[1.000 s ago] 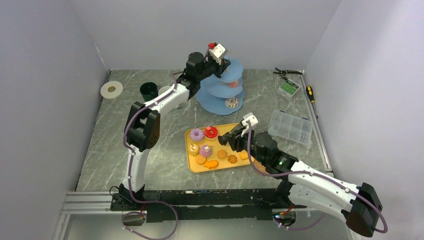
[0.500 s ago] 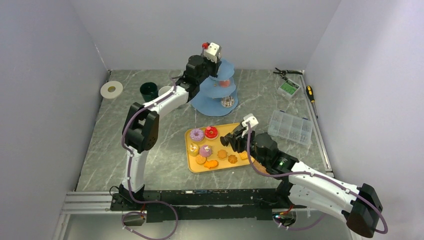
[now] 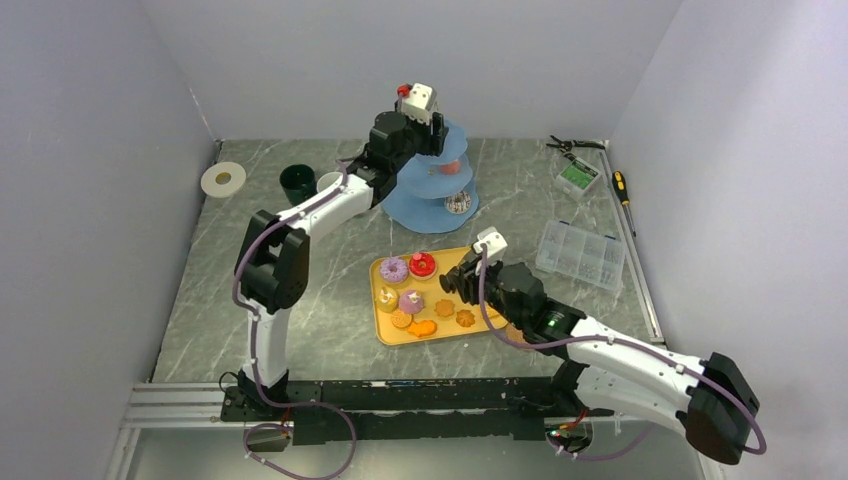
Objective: Serve the afternoon tea
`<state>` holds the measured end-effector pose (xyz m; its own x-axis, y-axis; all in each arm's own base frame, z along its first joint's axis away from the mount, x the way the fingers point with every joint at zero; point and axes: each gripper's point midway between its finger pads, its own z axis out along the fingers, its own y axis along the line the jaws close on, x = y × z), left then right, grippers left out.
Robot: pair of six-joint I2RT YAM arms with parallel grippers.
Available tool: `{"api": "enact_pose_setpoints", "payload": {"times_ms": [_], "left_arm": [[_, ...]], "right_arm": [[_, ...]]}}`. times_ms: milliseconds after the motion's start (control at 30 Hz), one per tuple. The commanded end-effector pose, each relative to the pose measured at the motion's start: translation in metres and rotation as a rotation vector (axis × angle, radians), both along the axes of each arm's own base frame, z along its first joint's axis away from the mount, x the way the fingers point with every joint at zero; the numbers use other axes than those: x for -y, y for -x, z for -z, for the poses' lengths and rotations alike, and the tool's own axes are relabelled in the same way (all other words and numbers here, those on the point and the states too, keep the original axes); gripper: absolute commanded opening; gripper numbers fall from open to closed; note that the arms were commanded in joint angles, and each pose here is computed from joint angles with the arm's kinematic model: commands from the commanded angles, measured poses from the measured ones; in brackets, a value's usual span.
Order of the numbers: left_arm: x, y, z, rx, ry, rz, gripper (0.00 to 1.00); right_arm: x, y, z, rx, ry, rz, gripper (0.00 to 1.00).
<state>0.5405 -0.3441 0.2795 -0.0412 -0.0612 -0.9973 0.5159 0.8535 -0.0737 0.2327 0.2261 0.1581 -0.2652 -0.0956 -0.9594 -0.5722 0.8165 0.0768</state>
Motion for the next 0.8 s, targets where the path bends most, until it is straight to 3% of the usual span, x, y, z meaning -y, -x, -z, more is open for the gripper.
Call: {"api": "enact_pose_setpoints", "payload": {"times_ms": [0, 133, 200, 533, 767], "left_arm": [[-0.009, 0.026, -0.053, 0.035, 0.034, 0.034, 0.69], [-0.017, 0.04, -0.05, -0.021, 0.001, 0.074, 0.88], [-0.028, 0.046, -0.051, -0.053, -0.014, 0.083, 0.93], [-0.114, 0.087, -0.046, -0.215, -0.216, 0.084, 0.93], [-0.156, 0.105, -0.061, -0.223, -0.246, 0.061, 0.93]], "right_arm": [[-0.008, -0.018, -0.026, 0.091, -0.047, 0.03, 0.39], [-0.013, -0.027, -0.029, 0.123, -0.054, 0.046, 0.43], [-0.017, -0.031, -0.031, 0.138, -0.057, 0.048, 0.44], [-0.045, -0.049, -0.036, 0.179, -0.077, 0.014, 0.5], [-0.059, -0.053, -0.035, 0.184, -0.094, -0.017, 0.55]]}}
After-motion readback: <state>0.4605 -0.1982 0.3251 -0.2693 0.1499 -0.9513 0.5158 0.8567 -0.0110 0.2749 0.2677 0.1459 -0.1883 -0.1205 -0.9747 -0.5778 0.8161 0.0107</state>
